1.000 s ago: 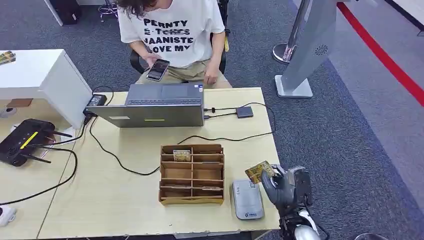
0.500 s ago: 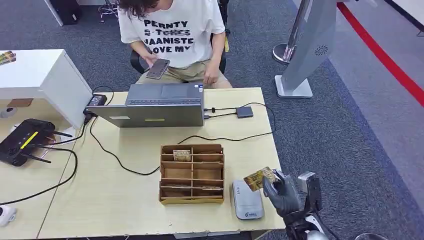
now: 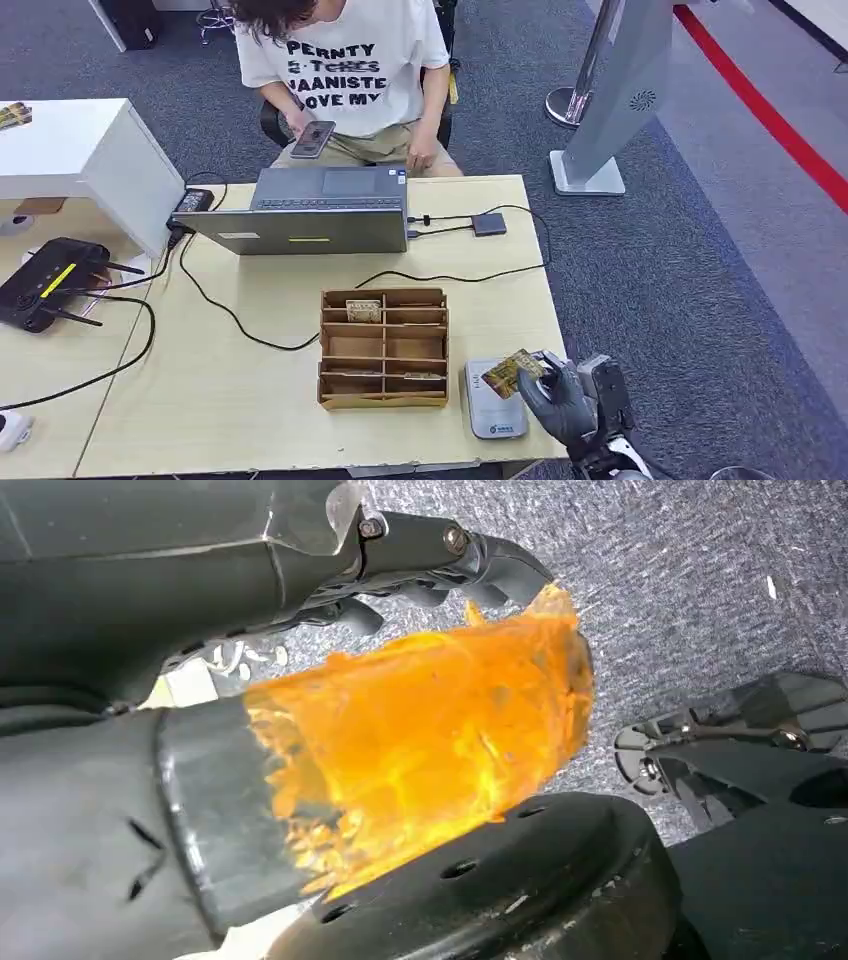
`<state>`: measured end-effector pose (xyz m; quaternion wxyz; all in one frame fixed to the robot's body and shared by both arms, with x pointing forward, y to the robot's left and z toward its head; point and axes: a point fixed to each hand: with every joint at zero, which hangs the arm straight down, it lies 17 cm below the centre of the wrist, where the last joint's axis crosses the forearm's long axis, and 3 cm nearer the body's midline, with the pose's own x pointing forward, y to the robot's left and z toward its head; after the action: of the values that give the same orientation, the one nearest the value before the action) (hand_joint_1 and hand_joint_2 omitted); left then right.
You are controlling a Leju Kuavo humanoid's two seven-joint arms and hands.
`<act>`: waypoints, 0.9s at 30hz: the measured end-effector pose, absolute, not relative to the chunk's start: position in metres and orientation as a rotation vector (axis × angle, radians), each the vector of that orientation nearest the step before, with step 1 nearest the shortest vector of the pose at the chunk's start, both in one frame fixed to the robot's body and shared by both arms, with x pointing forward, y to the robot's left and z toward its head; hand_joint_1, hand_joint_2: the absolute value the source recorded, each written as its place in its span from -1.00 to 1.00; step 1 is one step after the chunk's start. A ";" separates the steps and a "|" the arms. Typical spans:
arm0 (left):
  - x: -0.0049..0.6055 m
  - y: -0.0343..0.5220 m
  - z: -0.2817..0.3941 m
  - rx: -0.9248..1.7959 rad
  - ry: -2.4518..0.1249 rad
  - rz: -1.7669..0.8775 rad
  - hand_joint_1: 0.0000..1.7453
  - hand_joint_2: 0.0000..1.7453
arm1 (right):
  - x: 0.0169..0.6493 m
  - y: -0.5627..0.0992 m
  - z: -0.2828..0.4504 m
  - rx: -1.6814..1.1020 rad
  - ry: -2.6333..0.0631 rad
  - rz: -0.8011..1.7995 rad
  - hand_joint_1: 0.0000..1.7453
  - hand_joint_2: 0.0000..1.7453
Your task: Pass the card to the sensor for recognition and then transmit it.
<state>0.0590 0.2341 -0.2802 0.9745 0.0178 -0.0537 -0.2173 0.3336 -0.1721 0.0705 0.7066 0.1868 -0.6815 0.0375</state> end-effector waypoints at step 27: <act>0.057 0.233 -0.280 0.032 -0.105 -0.470 -1.00 -1.00 | 0.339 -0.171 0.017 0.296 -1.392 0.186 1.00 1.00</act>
<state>0.0567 0.2334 -0.2803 0.9710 0.0157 -0.0518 -0.2330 0.3392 -0.1713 0.0173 0.7534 0.1356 -0.6377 0.0854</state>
